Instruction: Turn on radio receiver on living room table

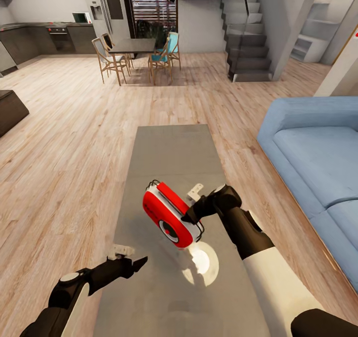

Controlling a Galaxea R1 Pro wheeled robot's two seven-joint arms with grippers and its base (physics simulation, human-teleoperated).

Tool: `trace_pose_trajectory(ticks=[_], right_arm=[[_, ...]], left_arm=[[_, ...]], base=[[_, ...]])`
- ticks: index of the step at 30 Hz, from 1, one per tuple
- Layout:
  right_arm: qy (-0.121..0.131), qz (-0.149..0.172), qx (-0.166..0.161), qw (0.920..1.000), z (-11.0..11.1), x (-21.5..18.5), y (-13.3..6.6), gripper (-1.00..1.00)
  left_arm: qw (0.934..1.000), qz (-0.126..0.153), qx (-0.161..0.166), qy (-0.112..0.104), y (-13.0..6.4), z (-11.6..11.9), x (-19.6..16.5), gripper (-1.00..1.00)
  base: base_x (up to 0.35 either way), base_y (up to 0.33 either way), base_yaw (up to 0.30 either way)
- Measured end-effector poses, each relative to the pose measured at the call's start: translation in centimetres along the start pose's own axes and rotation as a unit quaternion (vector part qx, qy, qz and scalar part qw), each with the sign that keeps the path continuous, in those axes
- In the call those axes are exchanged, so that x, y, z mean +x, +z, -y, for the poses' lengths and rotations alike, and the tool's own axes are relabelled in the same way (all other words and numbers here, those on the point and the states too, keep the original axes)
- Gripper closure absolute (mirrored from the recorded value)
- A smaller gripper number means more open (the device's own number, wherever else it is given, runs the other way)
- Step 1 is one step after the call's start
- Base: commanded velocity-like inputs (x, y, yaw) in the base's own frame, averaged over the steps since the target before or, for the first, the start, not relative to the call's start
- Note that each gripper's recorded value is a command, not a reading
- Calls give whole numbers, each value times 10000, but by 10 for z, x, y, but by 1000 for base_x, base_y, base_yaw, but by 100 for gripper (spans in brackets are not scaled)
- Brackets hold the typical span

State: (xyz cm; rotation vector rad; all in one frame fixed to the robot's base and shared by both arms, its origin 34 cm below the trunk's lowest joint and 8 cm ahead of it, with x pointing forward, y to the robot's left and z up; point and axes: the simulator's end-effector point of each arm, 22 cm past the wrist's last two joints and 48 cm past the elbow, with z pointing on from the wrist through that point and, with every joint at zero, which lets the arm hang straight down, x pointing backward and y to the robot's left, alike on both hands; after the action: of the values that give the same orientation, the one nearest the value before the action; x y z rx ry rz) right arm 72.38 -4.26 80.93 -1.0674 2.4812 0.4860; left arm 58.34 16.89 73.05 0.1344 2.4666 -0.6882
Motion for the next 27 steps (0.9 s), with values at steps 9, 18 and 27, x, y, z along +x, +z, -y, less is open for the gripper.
trace_pose_trajectory(ticks=[9, 18, 27], right_arm=[[298, -86, 3, 9995, -7, 52, -26, 100], [319, -240, 122, 9991, 5, 74, -30, 100], [441, -504, -33, 9977, -14, 112, -16, 100]], left_arm=[[9992, -132, 364, -131, -1, 25, -2, -100], [9978, -230, 582, -236, -1, 37, 2, -100], [9968, -206, 706, -300, 1, 48, 1, -100]], base=[[0, 0, 0], [0, 0, 0], [0, 0, 0]])
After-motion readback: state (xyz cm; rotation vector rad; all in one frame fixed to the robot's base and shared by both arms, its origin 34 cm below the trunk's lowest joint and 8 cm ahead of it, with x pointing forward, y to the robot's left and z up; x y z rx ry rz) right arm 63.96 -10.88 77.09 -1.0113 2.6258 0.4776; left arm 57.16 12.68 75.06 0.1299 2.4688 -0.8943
